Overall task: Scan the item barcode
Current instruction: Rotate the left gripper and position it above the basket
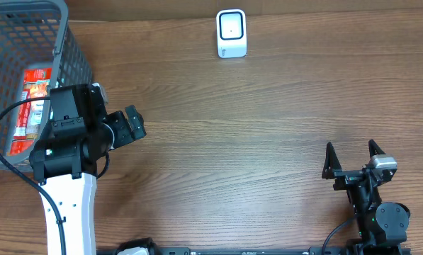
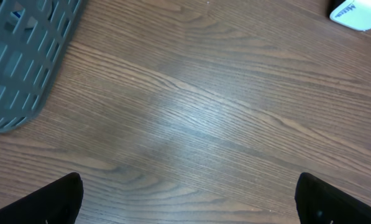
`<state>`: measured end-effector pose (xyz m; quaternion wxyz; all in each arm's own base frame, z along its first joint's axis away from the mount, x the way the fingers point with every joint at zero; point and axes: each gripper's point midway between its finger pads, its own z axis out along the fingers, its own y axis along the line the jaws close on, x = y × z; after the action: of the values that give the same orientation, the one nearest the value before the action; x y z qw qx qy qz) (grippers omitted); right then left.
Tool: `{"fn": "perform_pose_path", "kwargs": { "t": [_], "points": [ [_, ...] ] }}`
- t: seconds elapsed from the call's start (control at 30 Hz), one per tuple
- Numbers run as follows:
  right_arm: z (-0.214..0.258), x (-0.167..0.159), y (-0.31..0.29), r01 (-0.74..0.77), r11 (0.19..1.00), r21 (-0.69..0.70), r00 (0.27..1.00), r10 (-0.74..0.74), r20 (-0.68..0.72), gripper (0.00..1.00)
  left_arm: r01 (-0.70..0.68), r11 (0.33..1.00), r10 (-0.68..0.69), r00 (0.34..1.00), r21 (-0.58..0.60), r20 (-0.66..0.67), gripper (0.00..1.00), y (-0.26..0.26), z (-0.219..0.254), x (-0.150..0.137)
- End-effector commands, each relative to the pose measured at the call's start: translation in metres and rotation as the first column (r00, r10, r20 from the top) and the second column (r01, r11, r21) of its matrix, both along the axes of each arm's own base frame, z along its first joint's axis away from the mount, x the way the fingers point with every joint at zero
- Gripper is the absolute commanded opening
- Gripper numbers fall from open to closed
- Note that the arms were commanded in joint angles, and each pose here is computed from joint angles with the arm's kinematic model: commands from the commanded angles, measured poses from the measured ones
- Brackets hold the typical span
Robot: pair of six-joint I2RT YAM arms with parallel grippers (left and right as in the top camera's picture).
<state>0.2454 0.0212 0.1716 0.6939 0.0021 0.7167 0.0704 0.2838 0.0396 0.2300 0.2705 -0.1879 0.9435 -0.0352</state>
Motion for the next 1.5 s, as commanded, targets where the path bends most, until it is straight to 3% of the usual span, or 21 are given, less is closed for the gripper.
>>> {"fn": "perform_pose_path", "kwargs": {
  "t": [0.0, 1.47],
  "points": [
    [-0.0020, 0.0003, -0.0013, 0.006, 1.000, -0.001, 1.000, -0.006, 0.003, 1.00, -0.020, 1.000, 0.020, 0.999, 0.010, 0.028, 1.00, 0.0039, 0.0109, 0.0003],
    [-0.0020, 0.0003, -0.0013, 0.006, 1.000, -0.001, 1.000, -0.006, 0.003, 1.00, -0.022, 1.000, 0.021, 0.998, 0.015, 0.055, 1.00, 0.0050, 0.0146, 0.0061]
  ]
}}
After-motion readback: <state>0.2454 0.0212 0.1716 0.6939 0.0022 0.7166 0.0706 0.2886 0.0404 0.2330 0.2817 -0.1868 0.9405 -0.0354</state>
